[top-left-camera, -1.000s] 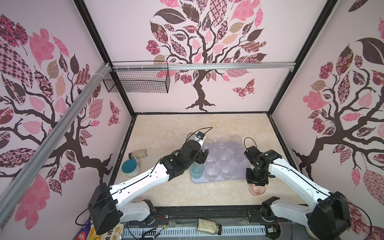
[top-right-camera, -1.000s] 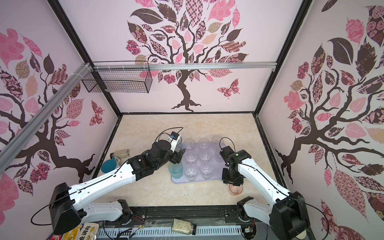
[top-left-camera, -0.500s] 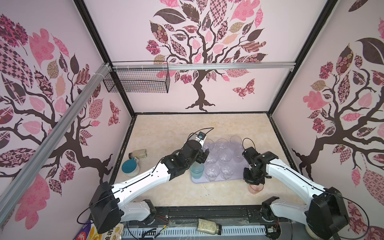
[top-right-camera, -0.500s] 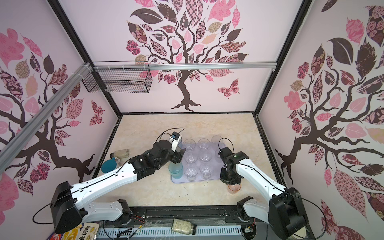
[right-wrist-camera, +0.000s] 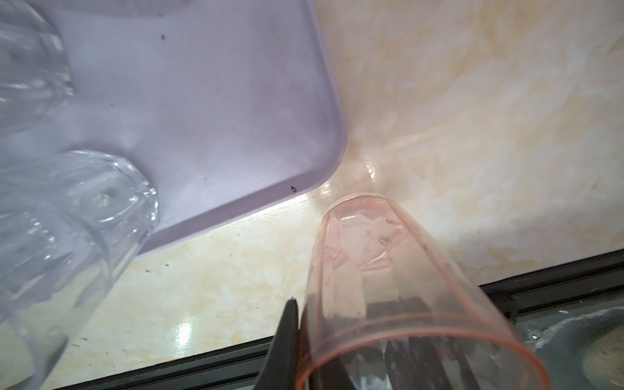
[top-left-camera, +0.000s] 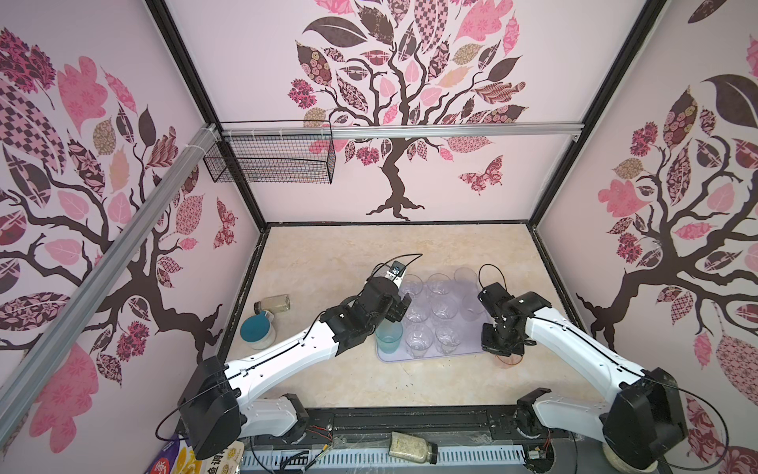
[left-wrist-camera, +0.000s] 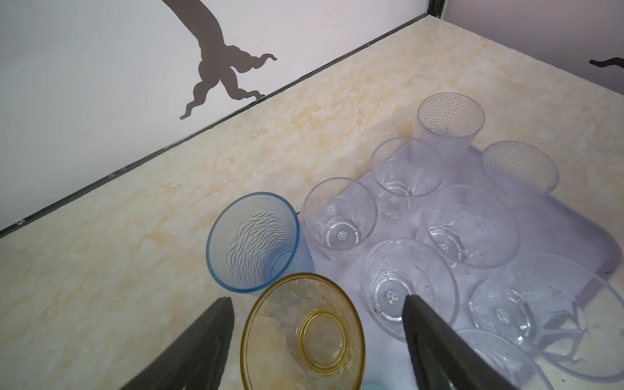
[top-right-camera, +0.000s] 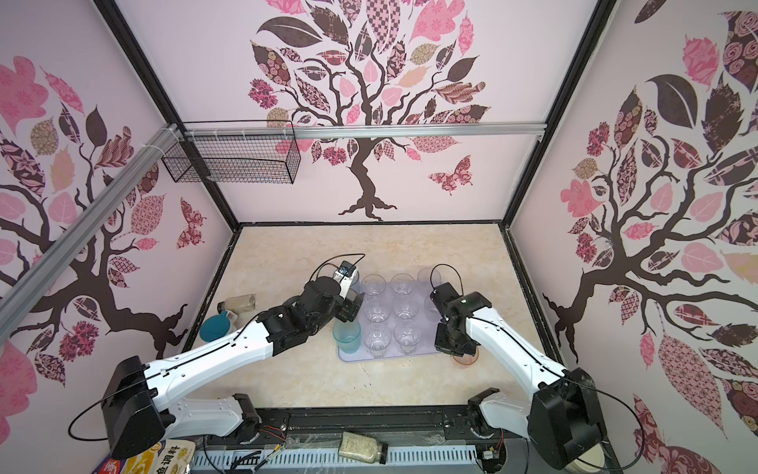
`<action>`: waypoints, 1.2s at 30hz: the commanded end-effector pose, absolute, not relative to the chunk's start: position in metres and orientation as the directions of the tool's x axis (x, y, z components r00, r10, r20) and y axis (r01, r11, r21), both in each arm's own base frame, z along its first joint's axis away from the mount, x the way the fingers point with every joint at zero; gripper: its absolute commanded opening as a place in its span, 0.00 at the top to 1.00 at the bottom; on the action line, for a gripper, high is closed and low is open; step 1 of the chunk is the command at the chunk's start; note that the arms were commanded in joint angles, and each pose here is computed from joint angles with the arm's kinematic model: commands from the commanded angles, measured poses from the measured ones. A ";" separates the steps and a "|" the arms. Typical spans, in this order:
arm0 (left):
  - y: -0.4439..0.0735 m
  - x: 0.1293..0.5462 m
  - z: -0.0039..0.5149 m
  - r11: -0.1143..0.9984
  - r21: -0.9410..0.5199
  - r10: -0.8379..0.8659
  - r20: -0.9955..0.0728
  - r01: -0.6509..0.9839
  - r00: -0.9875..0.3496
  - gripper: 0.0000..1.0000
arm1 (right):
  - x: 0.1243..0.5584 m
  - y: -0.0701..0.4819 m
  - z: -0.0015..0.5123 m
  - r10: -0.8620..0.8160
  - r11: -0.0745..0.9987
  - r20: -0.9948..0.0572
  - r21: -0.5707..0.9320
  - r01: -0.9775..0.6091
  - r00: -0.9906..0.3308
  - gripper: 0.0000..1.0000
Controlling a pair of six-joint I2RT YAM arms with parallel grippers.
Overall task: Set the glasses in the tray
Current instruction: 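Grasp the pink glass with the right gripper and lift it, then carry the pink glass onto the tray's near corner with the right gripper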
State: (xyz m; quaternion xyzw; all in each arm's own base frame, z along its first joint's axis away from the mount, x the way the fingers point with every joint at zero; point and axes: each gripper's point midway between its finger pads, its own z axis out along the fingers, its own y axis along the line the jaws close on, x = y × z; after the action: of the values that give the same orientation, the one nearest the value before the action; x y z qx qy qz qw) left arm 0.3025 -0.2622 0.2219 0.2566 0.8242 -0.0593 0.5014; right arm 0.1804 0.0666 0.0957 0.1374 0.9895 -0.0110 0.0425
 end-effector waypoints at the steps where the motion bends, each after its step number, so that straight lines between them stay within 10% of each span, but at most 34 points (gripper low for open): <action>1: -0.252 0.308 0.223 0.872 0.176 0.361 -0.861 0.456 -0.358 0.18 | 0.188 0.061 0.121 0.252 0.965 -0.138 -0.038 0.259 -0.958 0.94; 36: -0.185 0.315 0.205 0.944 0.171 0.290 -0.839 0.282 -0.461 0.17 | 0.239 0.113 0.059 0.188 0.978 -0.093 0.109 0.177 -0.978 0.94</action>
State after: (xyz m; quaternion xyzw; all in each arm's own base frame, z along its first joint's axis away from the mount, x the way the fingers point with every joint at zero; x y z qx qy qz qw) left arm 0.3155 -0.1891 0.2131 0.1738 0.8494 -0.0008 0.4983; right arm 0.2415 0.1139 0.0687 0.0981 0.9914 0.0607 0.0617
